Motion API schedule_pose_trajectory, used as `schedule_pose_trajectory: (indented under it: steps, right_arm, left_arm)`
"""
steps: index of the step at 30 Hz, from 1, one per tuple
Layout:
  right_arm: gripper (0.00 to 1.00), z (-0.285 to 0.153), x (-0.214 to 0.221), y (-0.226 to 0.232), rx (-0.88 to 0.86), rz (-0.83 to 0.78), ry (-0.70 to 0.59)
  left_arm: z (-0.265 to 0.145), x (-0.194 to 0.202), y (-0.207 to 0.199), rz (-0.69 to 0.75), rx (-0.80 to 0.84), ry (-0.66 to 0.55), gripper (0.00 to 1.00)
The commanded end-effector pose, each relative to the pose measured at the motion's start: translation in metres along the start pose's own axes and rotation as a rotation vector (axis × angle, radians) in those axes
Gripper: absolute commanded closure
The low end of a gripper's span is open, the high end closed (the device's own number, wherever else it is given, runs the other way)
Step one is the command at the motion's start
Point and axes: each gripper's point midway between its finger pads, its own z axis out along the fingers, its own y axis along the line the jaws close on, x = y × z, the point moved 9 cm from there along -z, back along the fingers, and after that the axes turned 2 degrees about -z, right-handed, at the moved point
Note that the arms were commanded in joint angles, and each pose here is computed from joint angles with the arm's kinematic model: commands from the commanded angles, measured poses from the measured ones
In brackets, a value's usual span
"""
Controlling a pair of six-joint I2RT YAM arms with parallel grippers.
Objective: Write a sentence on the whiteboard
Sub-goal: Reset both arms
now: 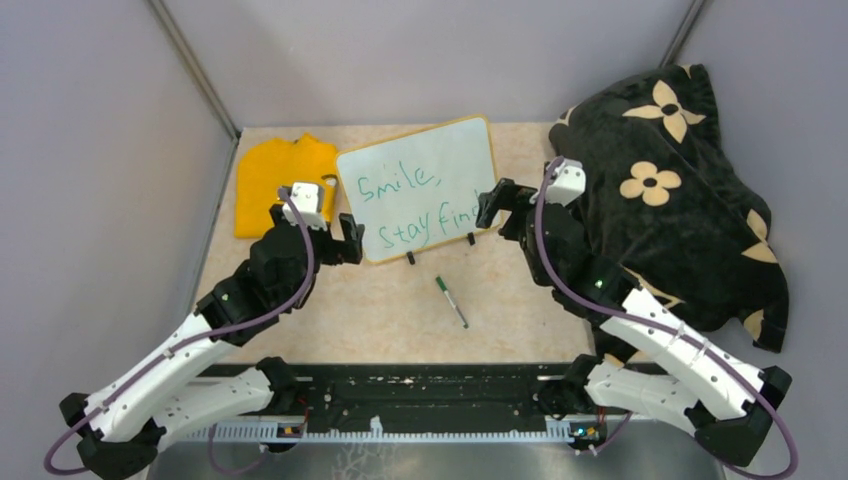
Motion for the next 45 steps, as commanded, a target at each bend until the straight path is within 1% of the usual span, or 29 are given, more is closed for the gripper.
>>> schedule_pose_trajectory:
  steps: [1, 4, 8, 10, 13, 15, 16, 19, 21, 23, 25, 28, 30, 32, 35, 38, 42, 45]
  right_arm:
    - [0.01, -0.016, -0.039, -0.006, 0.026, -0.013, -0.084]
    - [0.01, -0.029, -0.069, -0.002, -0.031, -0.026, -0.154]
    - [0.01, -0.042, -0.118, 0.006, -0.034, -0.051, -0.242]
    - [0.01, -0.052, -0.14, 0.007, -0.056, -0.029, -0.315]
    - [0.01, -0.068, -0.164, 0.011, -0.192, -0.006, -0.462]
    - [0.01, -0.072, -0.169, 0.014, -0.227, -0.029, -0.476]
    - [0.01, -0.072, -0.171, 0.015, -0.208, -0.036, -0.466]
    - [0.01, -0.058, -0.156, 0.01, -0.055, -0.081, -0.44]
    - [0.01, -0.045, -0.138, 0.003, 0.085, -0.143, -0.415]
    - [0.01, -0.032, -0.117, 0.0, 0.174, -0.197, -0.365]
    - [0.01, -0.024, -0.096, -0.001, 0.167, -0.247, -0.307]
    - [0.01, -0.023, -0.069, 0.002, 0.008, -0.225, -0.236]
    - [0.01, -0.028, -0.062, 0.004, -0.119, -0.173, -0.221]
    - [0.01, -0.033, -0.058, 0.002, -0.163, -0.153, -0.229]
    - [0.01, -0.033, -0.052, -0.007, -0.111, -0.14, -0.225]
    - [0.01, -0.032, -0.049, -0.014, -0.05, -0.151, -0.214]
    - [0.01, -0.033, -0.05, -0.023, 0.017, -0.172, -0.249]
    - [0.01, -0.041, -0.064, -0.03, 0.047, -0.177, -0.316]
  left_arm:
    - [-0.014, -0.035, -0.002, 0.024, 0.087, -0.095, 0.01]
    - [-0.025, -0.062, -0.003, 0.008, 0.103, -0.119, 0.01]
    - [-0.039, -0.101, 0.001, -0.011, 0.068, -0.171, 0.01]
    - [-0.043, -0.116, 0.0, -0.026, 0.063, -0.193, 0.01]
    - [-0.046, -0.128, -0.002, -0.053, 0.071, -0.224, 0.01]
    - [-0.044, -0.125, -0.004, -0.075, 0.084, -0.229, 0.01]
    - [-0.043, -0.122, -0.005, -0.09, 0.092, -0.227, 0.01]
    - [-0.037, -0.109, -0.009, -0.124, 0.097, -0.201, 0.01]
    - [-0.031, -0.099, -0.011, -0.135, 0.093, -0.169, 0.01]
    - [-0.026, -0.089, -0.015, -0.145, 0.096, -0.134, 0.01]
    - [-0.021, -0.081, -0.02, -0.149, 0.122, -0.103, 0.01]
    - [-0.017, -0.075, -0.032, -0.139, 0.215, -0.071, 0.01]
    - [-0.014, -0.071, -0.043, -0.105, 0.316, -0.053, 0.01]
    - [-0.011, -0.068, -0.05, -0.073, 0.386, -0.034, 0.01]
    - [-0.005, -0.067, -0.056, -0.043, 0.396, -0.006, 0.01]
    - [0.0, -0.072, -0.061, -0.032, 0.4, -0.013, 0.01]
    - [-0.003, -0.093, -0.062, -0.032, 0.412, -0.098, 0.01]
    - [-0.014, -0.118, -0.059, -0.046, 0.43, -0.214, 0.01]
